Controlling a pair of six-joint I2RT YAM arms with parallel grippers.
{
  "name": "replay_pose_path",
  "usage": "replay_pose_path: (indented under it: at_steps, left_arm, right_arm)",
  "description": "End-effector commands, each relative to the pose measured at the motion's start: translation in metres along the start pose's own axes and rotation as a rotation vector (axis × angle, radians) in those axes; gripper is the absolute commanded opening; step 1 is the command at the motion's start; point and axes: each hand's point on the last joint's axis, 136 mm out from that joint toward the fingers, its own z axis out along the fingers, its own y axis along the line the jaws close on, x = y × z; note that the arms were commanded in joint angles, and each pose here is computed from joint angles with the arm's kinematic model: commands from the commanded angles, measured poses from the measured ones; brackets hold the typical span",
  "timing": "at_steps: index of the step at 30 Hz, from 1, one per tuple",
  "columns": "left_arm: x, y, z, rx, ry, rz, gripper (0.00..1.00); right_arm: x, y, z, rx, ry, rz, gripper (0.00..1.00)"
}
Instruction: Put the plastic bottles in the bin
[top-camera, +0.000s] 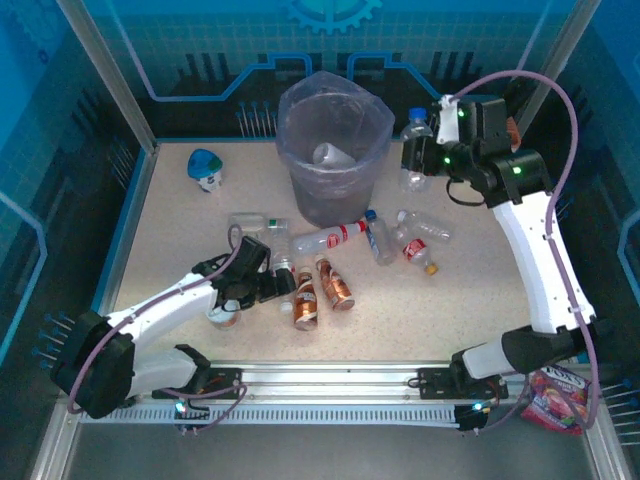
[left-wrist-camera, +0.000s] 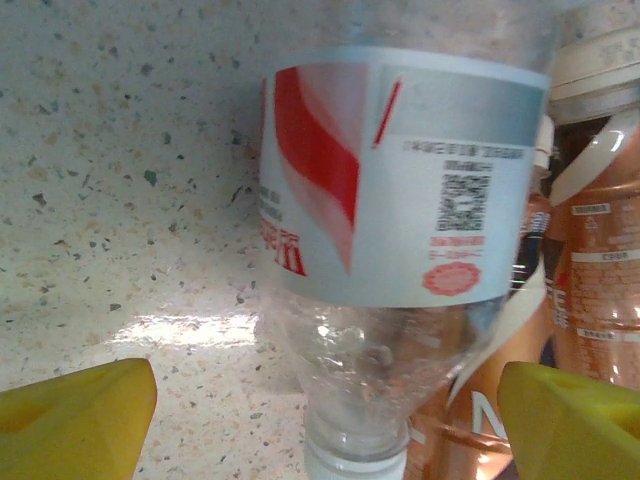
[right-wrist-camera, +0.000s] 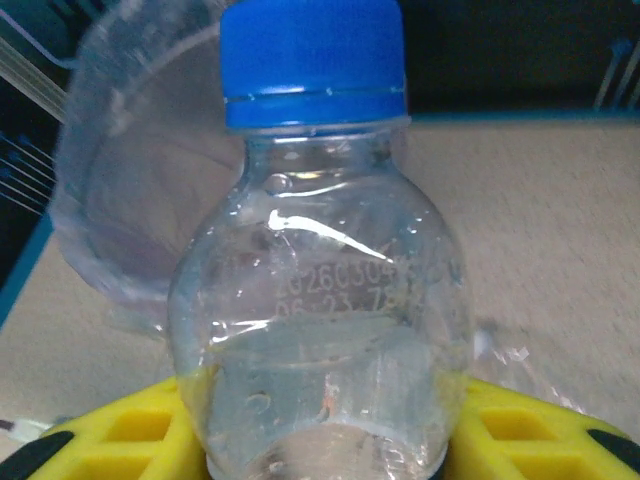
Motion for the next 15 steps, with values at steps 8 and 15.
replay_pose_path:
  at_steps: [8, 15]
  left_arm:
    - [-0.009, -0.005, 0.007, 0.030, -0.054, -0.029, 0.89]
    - [-0.009, 0.004, 0.012, -0.032, -0.040, -0.034, 0.86]
  right_arm:
    - [-0.068, 0.061, 0.065, -0.186, -0.191, -0.073, 0.45]
    - [-0.064, 0.072, 0.131, -0.171, -0.133, -0.117, 0.46]
